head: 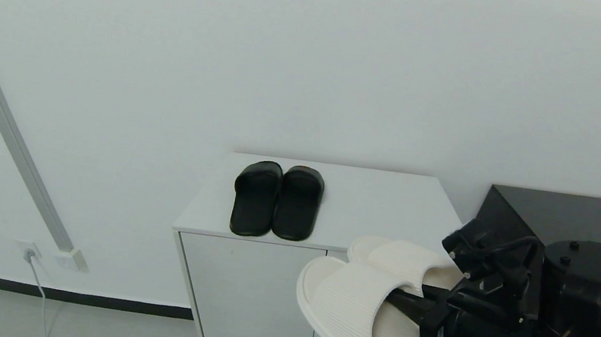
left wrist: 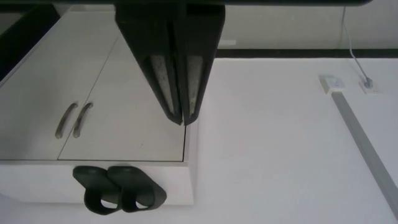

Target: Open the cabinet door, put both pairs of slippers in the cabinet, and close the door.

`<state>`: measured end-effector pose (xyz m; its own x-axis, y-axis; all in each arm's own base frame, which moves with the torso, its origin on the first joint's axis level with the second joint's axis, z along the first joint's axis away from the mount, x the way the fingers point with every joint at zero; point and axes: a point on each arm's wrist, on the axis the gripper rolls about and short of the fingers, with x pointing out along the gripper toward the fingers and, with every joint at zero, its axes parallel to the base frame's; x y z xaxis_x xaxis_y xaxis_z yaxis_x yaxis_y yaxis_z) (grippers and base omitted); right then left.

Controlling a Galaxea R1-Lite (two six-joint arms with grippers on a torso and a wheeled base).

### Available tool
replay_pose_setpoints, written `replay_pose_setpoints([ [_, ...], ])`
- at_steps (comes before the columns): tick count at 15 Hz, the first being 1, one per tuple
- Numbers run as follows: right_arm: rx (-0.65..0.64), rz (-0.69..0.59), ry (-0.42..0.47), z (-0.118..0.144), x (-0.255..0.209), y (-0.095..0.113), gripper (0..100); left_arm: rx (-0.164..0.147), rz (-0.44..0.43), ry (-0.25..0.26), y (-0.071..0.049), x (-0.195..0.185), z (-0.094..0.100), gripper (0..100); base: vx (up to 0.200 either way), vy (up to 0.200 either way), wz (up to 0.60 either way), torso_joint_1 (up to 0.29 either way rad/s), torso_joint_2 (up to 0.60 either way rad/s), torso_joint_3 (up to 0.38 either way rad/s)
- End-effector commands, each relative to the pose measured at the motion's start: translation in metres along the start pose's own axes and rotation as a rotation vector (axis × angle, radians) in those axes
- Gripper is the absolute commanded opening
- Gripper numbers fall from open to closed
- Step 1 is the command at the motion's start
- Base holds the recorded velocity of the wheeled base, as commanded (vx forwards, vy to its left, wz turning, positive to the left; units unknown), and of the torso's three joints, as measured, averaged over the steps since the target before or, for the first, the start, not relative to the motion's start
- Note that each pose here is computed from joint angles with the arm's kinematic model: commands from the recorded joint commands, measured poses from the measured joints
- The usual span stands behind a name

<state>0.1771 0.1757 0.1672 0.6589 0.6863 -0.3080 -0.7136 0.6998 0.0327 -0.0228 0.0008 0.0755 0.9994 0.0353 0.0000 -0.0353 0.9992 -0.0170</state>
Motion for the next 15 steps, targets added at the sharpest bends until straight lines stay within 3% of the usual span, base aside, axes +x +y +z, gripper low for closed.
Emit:
replay_pose_setpoints([
  [1, 0.0, 0.001, 0.003, -0.0006, 0.0007, 0.0, 0, -0.001, 0.0, 0.002, 0.0, 0.0001, 0.0, 100, 0.0, 0.0, 0.0, -0.159, 0.37, 0.198],
  [15, -0.014, 0.003, 0.024, -0.0066, 0.0001, 0.0003, 0, 0.0, 0.0, 0.002, 0.0, 0.0001, 0.0, 100, 0.0, 0.0, 0.0, -0.206, 0.5, 0.292],
])
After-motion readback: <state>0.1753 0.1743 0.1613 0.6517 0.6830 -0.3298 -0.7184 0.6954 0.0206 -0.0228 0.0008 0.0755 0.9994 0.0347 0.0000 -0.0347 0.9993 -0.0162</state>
